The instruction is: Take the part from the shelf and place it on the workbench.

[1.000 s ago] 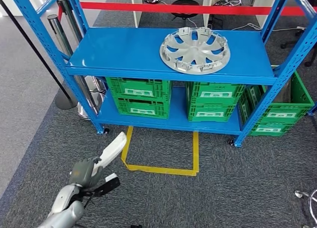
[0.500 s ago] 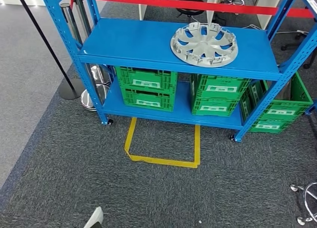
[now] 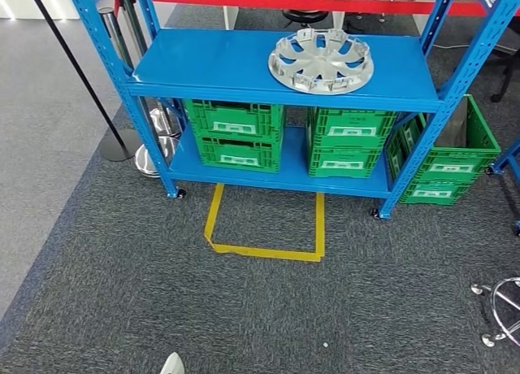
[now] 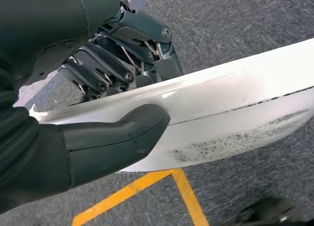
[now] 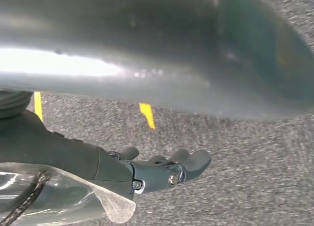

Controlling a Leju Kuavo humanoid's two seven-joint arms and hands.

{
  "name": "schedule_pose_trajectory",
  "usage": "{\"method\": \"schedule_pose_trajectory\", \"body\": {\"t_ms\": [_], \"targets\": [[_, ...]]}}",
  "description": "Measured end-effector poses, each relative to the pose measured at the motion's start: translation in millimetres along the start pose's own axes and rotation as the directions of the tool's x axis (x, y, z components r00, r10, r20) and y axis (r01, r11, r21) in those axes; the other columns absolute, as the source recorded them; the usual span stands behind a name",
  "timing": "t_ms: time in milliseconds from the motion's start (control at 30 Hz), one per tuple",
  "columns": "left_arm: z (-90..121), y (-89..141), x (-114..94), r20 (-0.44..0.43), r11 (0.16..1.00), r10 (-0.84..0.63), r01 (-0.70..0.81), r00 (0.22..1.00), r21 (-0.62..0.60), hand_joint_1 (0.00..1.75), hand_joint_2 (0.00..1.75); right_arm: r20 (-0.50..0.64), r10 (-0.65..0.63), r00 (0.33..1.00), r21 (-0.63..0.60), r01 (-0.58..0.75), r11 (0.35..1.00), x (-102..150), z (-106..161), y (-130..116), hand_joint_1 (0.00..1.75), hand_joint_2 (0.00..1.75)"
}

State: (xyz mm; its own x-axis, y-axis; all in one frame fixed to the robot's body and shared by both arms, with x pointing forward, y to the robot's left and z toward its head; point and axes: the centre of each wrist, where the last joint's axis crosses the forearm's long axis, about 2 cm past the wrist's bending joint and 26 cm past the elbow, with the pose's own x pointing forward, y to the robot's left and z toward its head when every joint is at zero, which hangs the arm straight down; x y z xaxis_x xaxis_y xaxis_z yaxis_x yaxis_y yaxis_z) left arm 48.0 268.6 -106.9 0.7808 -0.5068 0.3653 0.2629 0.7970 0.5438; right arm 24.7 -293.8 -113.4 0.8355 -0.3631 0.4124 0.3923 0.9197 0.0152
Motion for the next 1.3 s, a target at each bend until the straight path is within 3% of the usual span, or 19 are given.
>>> {"method": "schedule_pose_trajectory", "body": {"t_ms": [500,900,1300], "targets": [[-1.8,2.6,0.3,-0.006,0.997,0.069,-0.069,0.998,0.033,1.75,1.75,-0.012,0.047,0.999,0.002,-0.047,0.999,-1.3,0.5,-0.7,0.00,0.00],[-0.9,1.7,-1.0,-0.028,0.995,0.096,-0.095,0.995,0.035,1.75,1.75,0.082,0.241,0.967,0.048,-0.246,0.968,13.9,-4.9,-3.9,0.00,0.00],[0.5,3.1,-8.2,-0.068,0.976,0.203,-0.196,0.977,0.095,1.75,1.75,0.101,0.231,0.968,0.056,-0.238,0.970,17.2,-6.0,-0.4,0.00,0.00]]}}
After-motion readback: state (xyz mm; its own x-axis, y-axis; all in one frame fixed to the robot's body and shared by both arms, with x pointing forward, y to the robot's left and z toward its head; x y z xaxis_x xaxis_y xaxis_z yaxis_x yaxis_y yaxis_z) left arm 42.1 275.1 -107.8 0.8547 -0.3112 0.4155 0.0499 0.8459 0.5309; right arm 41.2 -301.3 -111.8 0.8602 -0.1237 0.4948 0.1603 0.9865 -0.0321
